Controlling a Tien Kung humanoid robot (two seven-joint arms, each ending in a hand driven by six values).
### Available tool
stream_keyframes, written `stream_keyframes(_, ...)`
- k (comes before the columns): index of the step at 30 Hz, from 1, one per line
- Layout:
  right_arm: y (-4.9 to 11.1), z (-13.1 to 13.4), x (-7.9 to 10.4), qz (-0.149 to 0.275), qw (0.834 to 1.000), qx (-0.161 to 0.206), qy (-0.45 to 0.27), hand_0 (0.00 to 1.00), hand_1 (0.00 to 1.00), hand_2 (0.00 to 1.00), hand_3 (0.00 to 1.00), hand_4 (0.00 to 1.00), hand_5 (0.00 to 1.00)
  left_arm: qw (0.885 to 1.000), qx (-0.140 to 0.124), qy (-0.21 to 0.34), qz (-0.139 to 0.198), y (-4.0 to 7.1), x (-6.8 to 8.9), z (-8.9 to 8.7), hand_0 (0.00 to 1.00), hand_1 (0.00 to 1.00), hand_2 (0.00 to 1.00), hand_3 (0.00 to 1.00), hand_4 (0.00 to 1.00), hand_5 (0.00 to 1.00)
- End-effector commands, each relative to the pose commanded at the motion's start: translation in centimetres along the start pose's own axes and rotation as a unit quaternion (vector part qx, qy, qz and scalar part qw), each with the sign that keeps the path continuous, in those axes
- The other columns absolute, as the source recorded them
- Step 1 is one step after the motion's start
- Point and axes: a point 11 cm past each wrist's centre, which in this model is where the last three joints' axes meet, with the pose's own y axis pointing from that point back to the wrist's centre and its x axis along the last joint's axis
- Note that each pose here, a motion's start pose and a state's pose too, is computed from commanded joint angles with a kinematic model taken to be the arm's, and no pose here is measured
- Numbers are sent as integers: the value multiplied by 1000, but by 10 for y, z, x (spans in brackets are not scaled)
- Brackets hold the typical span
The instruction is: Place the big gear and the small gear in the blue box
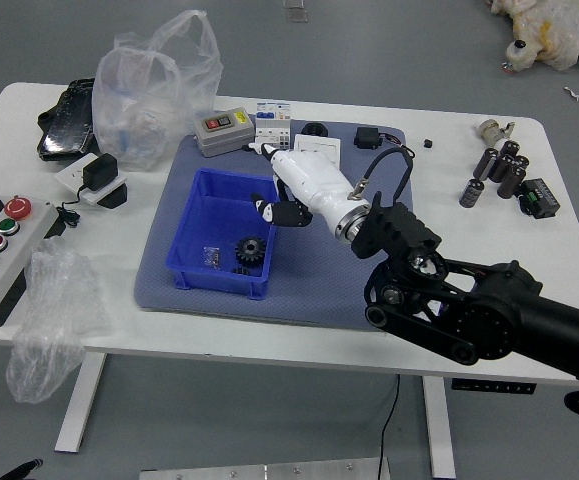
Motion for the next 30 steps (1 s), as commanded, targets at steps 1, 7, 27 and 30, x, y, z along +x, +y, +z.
stream_keyframes(1, -1, 5, 5, 8, 1000, -5, -9, 654, 787, 919, 998, 858, 407, 1000, 0, 0, 0, 0, 0, 0, 656, 554, 571, 721, 732, 638)
stream_keyframes(7, -2, 30, 38, 77, 993, -18, -92, 998, 998, 998, 998, 998, 730, 1000, 1, 0, 0, 0, 0, -1, 656, 555, 570, 721, 732, 638)
stream_keyframes(27, 67, 182, 57, 238, 943, -207, -108, 998, 998, 998, 998, 998, 798, 1000, 5, 2, 0, -1, 0, -6, 656, 555, 571, 721, 733, 638)
stream_keyframes(30, 76, 197, 54, 227, 941, -236, -84, 998, 998, 998, 998, 998, 764, 1000, 4, 2, 0, -1, 0, -5, 656, 555, 571, 720, 733, 639)
